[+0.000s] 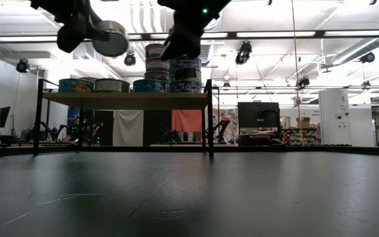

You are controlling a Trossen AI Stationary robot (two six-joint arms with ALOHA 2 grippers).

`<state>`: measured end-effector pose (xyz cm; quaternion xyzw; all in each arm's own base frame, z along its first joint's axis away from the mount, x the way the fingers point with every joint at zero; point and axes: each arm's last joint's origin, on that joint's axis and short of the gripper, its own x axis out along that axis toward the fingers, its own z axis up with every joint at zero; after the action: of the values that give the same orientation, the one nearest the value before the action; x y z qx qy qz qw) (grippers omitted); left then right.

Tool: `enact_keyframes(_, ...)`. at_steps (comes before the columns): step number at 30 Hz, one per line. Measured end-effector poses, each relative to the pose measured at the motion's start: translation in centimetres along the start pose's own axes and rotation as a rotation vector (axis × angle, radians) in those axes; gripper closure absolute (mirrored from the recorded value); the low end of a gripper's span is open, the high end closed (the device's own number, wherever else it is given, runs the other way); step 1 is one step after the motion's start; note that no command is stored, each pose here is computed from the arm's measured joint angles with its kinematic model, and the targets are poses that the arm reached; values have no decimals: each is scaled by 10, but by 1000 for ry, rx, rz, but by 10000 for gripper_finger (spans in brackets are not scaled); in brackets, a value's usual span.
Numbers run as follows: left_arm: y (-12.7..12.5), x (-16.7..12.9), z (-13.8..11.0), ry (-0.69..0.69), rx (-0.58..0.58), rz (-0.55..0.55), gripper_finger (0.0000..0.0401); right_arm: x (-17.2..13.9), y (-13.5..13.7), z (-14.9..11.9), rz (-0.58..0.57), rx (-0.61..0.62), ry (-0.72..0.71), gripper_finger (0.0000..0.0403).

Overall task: Stack canned seafood by type on shelf
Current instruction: Stack the green/white tuna can on top of the other green/white tuna can on the shelf

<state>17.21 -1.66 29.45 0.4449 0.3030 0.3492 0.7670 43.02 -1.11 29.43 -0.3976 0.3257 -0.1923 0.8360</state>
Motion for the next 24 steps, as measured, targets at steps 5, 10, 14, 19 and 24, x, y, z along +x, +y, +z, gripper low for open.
enact_keyframes(5,9,-2,-9,72,47,68,275,-13,-17,-7,11,10,30,144)
enact_keyframes(10,21,-1,-23,124,62,92,275,-19,-36,-15,14,1,32,166)
enact_keyframes(14,30,6,-28,124,57,84,275,-23,-61,-25,1,-44,12,180)
enact_keyframes(19,39,20,-37,232,91,80,275,-32,-95,-45,-13,55,22,193)
enact_keyframes(24,46,31,-40,295,64,71,275,-37,-111,-63,137,192,-36,197)
